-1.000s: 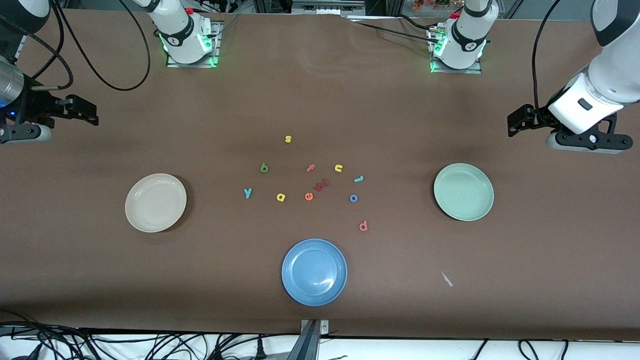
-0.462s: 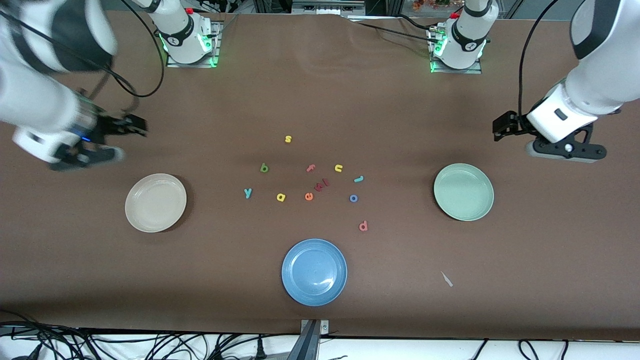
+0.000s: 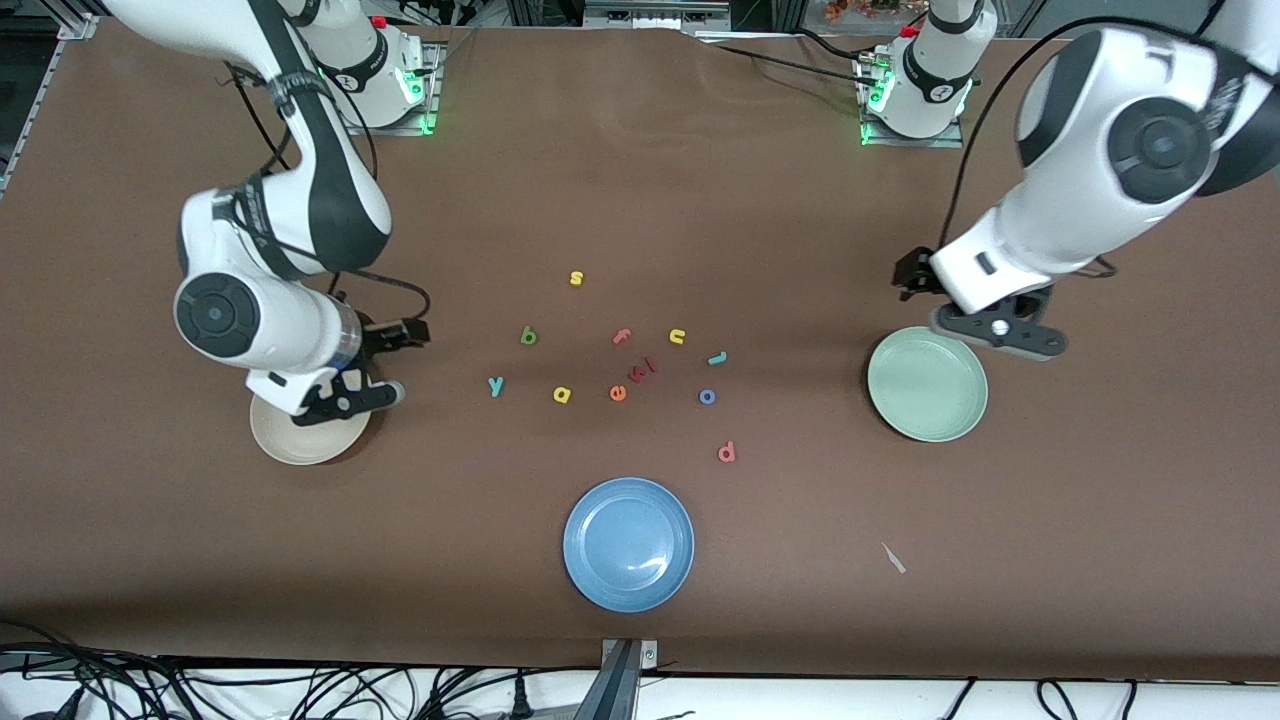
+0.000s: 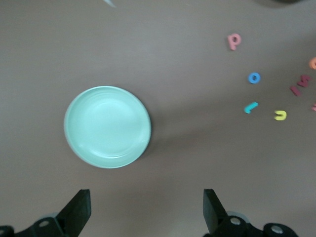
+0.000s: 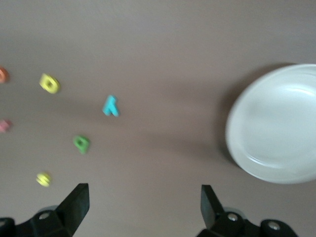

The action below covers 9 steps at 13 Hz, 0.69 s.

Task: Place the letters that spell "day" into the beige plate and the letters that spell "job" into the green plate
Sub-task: 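Reach the right gripper to cyan y while the left gripper reaches cyan l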

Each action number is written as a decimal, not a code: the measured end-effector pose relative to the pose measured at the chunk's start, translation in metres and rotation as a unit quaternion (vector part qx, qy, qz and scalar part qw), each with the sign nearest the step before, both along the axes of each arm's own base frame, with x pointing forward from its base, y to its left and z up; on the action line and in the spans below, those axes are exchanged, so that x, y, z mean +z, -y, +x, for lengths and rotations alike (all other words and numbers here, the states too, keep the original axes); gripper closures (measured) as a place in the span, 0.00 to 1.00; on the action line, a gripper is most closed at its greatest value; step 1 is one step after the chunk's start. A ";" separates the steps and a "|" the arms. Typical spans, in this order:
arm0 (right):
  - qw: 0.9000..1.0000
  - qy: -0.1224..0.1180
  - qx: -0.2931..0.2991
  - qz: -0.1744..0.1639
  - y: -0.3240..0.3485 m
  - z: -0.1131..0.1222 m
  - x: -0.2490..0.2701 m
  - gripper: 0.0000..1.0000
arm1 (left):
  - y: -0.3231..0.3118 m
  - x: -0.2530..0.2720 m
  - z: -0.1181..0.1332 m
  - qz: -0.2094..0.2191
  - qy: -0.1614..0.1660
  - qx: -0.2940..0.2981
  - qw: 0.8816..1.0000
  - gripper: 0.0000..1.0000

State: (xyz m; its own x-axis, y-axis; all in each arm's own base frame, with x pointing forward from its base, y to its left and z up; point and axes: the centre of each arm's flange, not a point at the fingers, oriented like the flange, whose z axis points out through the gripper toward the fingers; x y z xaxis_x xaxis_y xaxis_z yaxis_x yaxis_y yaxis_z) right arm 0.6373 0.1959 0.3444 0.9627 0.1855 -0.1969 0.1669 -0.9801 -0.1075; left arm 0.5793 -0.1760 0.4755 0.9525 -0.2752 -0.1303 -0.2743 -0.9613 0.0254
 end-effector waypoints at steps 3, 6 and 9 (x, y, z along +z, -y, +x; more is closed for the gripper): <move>0.998 0.026 -0.064 0.004 -0.040 0.008 -0.077 0.00 | 0.023 -0.046 0.006 0.000 -0.031 -0.018 0.999 0.00; 0.995 0.045 -0.088 -0.001 -0.078 -0.002 -0.118 0.00 | 0.063 -0.092 0.011 -0.007 -0.040 -0.045 0.998 0.00; 0.991 0.075 -0.109 0.003 -0.076 -0.013 -0.143 0.01 | 0.105 -0.132 0.007 -0.015 -0.041 -0.075 0.996 0.00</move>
State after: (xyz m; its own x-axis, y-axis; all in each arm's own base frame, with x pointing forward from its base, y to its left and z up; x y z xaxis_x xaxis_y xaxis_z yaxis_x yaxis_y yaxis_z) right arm 0.6238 0.2719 0.2011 0.9984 -0.0305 -0.0483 -0.0353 -0.9940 -0.1033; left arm 0.5866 -0.2813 0.3437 0.8867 -0.4193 -0.1949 -0.4114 -0.9078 0.0814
